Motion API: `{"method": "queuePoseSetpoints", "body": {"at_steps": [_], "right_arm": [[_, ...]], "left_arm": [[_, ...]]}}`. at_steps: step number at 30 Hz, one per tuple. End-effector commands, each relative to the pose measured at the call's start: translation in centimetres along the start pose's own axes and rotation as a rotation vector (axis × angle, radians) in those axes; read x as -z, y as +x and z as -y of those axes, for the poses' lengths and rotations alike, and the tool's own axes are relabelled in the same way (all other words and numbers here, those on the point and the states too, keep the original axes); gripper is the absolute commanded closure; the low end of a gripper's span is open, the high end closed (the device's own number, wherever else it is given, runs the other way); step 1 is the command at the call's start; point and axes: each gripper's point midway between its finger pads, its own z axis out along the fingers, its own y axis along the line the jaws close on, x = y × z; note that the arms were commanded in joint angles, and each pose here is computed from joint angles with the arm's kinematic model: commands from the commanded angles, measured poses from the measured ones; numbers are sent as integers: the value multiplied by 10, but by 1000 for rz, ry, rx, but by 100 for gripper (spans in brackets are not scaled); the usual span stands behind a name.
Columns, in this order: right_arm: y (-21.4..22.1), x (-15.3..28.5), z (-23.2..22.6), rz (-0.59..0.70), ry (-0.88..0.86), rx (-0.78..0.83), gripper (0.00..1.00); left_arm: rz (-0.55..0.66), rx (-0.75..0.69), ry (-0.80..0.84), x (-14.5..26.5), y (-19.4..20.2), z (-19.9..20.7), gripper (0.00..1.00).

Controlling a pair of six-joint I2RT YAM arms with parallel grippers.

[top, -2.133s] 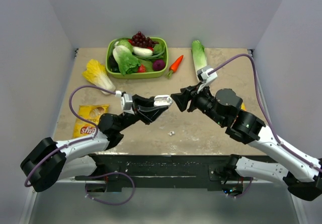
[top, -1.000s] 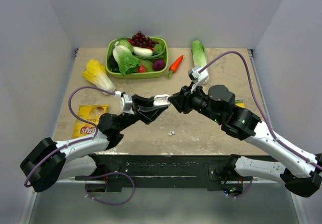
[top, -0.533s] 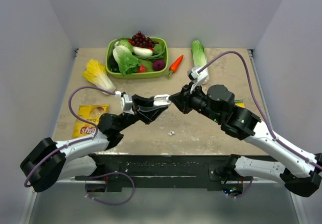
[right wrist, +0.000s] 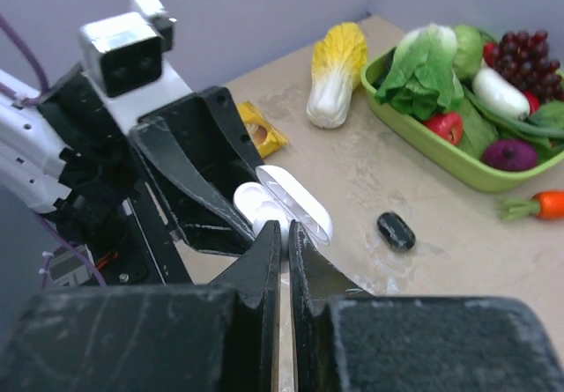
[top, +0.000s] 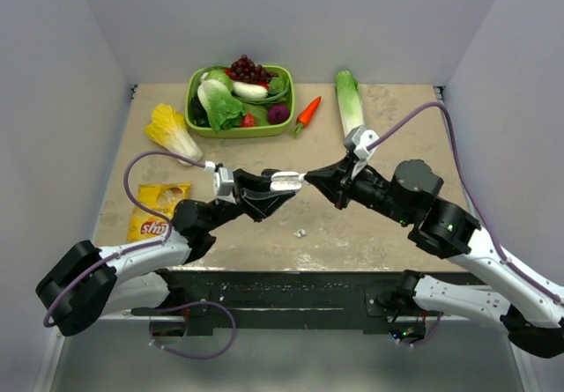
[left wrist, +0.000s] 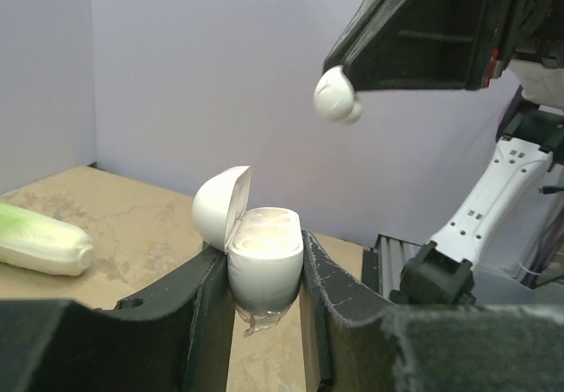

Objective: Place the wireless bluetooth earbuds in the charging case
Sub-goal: Place the earbud in the charging case.

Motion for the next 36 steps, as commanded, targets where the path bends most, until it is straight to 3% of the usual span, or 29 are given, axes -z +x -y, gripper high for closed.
{"method": "queuePoseSetpoints", "body": {"at_steps": [1, 7, 16, 26, 36], "right_arm": [[-30, 18, -23, 94, -145, 155, 100], [-13, 34, -45, 59, -243, 245, 100], [24, 37, -54, -25, -269, 252, 100], [-6, 41, -56, 92, -249, 247, 100], [-18, 31, -48, 127, -186, 245, 100]], "left_arm": [[130, -26, 195, 2, -36, 35, 100], [129, 49, 439, 20, -46, 60, 100], [115, -37, 540, 17, -56, 74, 100], [230, -269, 598, 14, -93, 90, 100], [271, -349, 645, 9, -110, 100, 100]]}}
